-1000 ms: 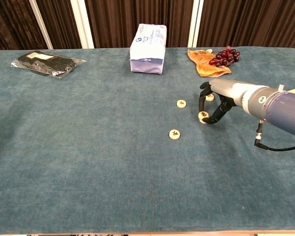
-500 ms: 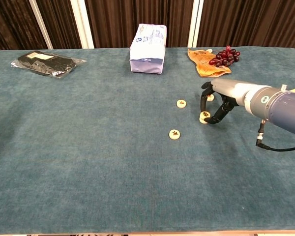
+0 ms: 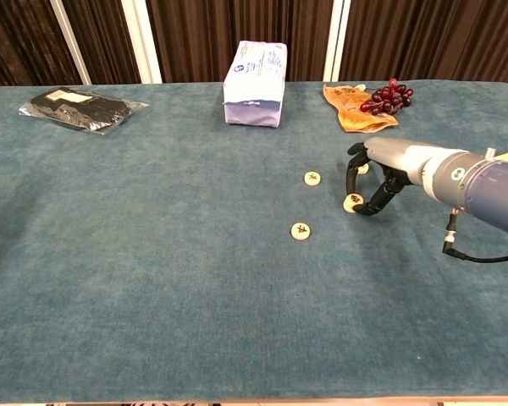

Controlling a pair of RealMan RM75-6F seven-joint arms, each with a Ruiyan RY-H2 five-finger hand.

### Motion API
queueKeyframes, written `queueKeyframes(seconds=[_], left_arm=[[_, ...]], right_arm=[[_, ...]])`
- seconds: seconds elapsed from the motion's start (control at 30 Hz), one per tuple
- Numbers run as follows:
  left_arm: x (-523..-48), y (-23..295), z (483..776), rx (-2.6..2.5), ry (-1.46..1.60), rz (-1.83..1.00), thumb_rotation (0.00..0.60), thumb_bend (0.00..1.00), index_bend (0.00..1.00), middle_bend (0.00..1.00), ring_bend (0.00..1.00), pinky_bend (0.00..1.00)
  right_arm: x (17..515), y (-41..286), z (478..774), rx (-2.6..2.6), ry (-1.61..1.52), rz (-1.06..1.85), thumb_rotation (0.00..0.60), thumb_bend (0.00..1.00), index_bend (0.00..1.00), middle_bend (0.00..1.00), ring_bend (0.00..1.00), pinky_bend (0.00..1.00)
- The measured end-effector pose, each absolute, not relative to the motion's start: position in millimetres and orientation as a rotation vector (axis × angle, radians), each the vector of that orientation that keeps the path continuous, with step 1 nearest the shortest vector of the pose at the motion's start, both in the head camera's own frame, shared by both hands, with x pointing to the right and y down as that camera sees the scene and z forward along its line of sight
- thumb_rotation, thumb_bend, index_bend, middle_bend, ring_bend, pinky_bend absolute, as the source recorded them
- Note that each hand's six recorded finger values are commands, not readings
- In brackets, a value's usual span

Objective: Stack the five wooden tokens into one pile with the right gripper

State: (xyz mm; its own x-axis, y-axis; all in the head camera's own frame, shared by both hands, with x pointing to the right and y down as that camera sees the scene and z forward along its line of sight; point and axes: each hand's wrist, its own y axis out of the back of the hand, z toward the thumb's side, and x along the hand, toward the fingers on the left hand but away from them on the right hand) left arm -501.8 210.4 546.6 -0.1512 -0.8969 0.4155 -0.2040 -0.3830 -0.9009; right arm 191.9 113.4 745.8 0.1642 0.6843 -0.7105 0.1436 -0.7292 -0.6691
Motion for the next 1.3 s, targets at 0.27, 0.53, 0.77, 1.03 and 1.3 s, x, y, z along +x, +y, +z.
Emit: queueKeyframes(seconds=[0.27,0.53,0.77,1.03,1.3], left_arm=[[-501.4,210.2,546.5,-1.552,1.259,-1.580,0.600,0.48,0.15,0.00,0.00,0.00],[-501.6,210.2,546.6,-1.551,1.259,-1.581,0.600,0.48,0.15,0.00,0.00,0.00],[-501.3,210.4,547.2,-1.553,1.257,-1.582,0.600,0.48,0.15,0.00,0.00,0.00],[-501.3,210.4,546.8,-1.553,1.259,-1.581,0.600,0.48,0.15,0.00,0.00,0.00],[-502.1,210.1,547.2,-1.554,1.264,-1.583,0.600,0.48,0.15,0.00,0.00,0.00]], right_arm=[[192.0,112.5,744.3,-1.996,-0.784,1.589,0.600,0.42,0.46,0.00,0.00,0.00],[190.0,114.1,745.3,-2.000,-0.778,1.589,0.600,0.42,0.44,0.00,0.00,0.00],[189.0,112.9,743.7,-1.997,-0.780,1.584,0.600,0.42,0.44,0.00,0.00,0.00],[185.6,111.6,739.0,-2.006,-0.789,1.566,0.600,0.42,0.44,0.00,0.00,0.00],[180.4,94.6,723.8,-1.988,-0.822,1.525,0.600,0.42,0.41,0.00,0.00,0.00]])
